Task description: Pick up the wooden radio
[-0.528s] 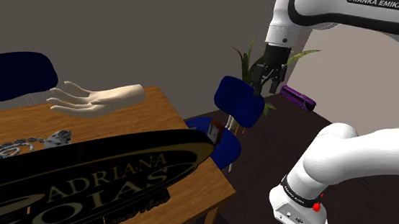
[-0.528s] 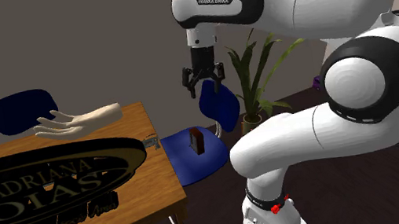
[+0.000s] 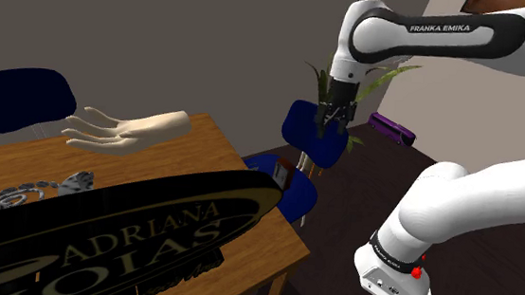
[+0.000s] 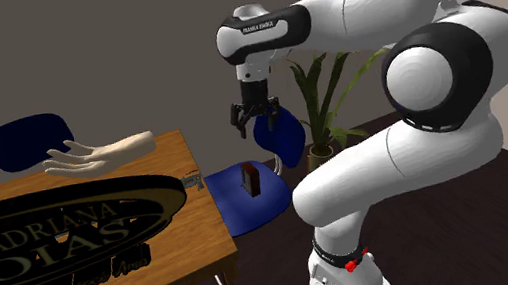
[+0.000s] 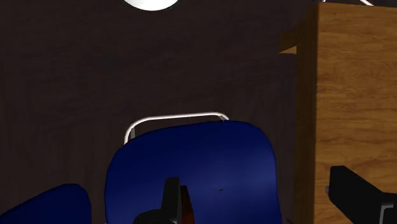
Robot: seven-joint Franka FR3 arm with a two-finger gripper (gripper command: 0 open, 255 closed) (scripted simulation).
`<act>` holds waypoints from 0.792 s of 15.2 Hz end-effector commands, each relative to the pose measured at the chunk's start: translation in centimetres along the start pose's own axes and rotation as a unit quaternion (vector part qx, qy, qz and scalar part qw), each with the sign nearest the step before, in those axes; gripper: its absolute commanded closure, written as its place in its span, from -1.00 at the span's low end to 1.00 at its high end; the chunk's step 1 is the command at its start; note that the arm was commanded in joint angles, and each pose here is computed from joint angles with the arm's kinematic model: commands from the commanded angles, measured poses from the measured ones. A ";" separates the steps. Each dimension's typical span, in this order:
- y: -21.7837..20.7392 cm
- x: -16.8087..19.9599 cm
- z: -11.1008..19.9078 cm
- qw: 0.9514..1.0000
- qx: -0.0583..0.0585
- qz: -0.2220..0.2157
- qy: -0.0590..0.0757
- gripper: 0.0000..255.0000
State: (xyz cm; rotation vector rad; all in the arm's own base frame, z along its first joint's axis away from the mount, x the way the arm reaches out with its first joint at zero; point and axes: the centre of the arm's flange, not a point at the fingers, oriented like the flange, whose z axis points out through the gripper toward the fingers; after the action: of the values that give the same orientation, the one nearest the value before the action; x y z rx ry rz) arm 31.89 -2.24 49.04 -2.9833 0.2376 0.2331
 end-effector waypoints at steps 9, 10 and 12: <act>2.7 8.6 9.5 1.000 -0.001 0.000 0.010 -1.00; 3.0 9.4 10.5 1.000 -0.001 -0.001 0.010 -1.00; 3.4 11.2 12.3 1.000 -0.001 -0.001 0.012 -1.00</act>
State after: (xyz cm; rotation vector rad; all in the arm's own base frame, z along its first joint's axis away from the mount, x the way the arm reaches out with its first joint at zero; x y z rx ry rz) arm 39.47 -5.02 35.93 -2.9884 0.2382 0.2026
